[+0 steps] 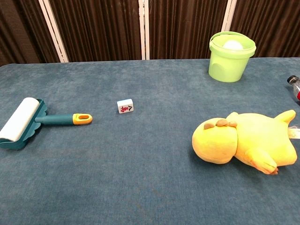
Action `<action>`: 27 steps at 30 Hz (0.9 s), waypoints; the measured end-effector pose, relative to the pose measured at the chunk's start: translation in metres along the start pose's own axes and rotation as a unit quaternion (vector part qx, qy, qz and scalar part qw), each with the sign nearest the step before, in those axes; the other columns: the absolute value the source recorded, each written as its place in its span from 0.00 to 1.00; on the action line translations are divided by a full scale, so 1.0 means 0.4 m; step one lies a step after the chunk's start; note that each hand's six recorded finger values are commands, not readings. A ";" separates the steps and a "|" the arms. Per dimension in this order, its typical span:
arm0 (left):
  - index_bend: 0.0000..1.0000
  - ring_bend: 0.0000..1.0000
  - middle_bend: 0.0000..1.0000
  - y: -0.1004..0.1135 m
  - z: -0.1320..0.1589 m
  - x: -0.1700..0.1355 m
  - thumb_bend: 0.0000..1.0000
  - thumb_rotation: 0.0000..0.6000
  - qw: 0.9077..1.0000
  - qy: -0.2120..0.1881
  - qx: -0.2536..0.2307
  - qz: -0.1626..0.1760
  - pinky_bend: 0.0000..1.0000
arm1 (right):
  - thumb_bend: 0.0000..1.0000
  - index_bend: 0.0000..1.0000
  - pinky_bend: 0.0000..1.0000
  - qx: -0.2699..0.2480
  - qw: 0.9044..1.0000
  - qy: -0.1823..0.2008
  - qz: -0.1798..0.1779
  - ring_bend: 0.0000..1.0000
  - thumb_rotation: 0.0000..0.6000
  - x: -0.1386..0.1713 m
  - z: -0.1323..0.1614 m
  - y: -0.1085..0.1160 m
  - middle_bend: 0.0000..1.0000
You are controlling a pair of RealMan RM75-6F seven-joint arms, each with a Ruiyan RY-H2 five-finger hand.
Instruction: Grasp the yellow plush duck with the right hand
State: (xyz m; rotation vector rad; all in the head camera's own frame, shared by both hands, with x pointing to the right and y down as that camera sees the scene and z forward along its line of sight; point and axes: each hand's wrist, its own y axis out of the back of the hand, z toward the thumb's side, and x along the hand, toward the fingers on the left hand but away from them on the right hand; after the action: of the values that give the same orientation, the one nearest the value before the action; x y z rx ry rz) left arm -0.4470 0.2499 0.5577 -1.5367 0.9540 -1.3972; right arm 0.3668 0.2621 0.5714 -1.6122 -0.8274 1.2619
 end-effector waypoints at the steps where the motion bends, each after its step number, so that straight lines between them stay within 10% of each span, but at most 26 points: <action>1: 0.00 0.00 0.00 0.000 0.000 0.000 0.11 1.00 1.000 0.000 -0.001 0.000 0.00 | 0.17 0.00 0.00 0.000 1.000 -0.001 0.001 0.00 1.00 0.000 0.000 -0.001 0.00; 27: 0.00 0.00 0.00 0.005 -0.003 -0.001 0.12 1.00 1.000 0.007 0.001 0.002 0.00 | 0.18 0.00 0.00 -0.005 1.000 0.002 0.008 0.00 1.00 0.000 0.006 -0.010 0.00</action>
State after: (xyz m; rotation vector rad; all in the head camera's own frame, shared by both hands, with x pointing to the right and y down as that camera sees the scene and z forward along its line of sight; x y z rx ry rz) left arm -0.4483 0.2495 0.5557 -1.5249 0.9642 -1.4079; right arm 0.3646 0.2641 0.5750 -1.6314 -0.8199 1.2669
